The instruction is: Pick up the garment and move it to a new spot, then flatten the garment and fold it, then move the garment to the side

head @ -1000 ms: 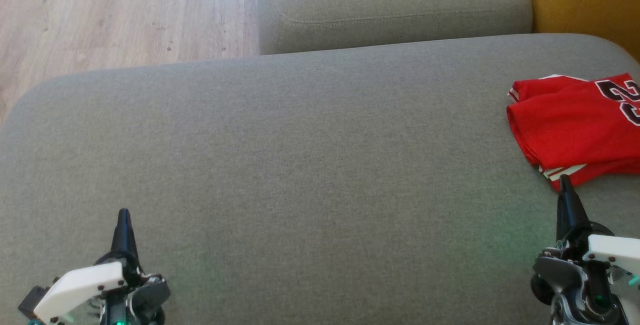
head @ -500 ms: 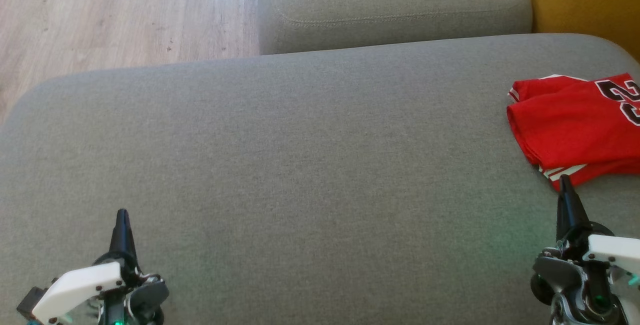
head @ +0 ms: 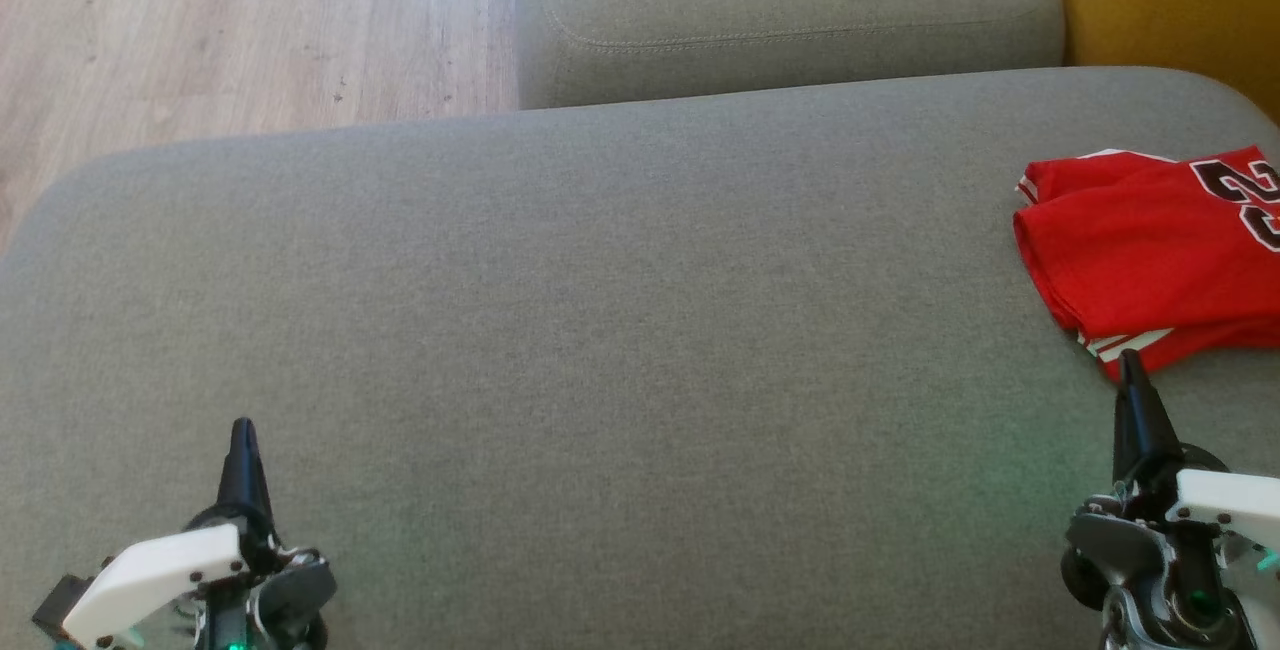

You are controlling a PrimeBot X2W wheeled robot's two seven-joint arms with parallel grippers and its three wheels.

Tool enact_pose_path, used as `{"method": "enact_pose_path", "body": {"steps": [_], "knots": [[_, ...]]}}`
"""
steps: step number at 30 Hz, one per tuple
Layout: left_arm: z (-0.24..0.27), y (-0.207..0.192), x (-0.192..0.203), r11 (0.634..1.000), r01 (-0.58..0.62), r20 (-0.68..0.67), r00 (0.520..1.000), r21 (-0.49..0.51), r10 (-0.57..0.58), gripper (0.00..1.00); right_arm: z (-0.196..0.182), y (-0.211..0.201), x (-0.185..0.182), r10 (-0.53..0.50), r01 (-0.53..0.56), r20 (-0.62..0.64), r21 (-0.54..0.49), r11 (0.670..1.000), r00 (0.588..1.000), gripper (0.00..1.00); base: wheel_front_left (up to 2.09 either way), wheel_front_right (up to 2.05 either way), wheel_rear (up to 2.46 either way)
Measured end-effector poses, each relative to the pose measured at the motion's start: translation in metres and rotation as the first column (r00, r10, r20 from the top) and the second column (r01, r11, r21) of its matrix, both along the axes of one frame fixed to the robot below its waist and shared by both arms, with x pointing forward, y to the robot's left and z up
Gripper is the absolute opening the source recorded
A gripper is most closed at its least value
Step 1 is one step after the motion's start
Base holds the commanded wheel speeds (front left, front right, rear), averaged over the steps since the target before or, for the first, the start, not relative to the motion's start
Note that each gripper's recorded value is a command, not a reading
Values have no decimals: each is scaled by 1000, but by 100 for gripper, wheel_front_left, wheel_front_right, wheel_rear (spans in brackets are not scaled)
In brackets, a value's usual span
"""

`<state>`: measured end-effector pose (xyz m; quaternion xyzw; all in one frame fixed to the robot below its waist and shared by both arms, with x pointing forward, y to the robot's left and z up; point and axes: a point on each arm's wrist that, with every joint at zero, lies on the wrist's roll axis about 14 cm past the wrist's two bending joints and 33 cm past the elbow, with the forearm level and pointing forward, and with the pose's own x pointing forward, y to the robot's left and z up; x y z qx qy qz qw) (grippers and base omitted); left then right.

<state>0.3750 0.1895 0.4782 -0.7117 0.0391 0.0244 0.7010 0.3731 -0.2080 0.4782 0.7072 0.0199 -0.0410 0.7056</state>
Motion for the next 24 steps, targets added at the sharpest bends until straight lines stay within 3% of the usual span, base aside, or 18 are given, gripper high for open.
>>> {"method": "enact_pose_path", "body": {"steps": [24], "knots": [[0,0,0,1000,1,0,1000,-2,-1,0,0,0,0,-1,1,0,0,1000,1000,0,0,0,0]]}}
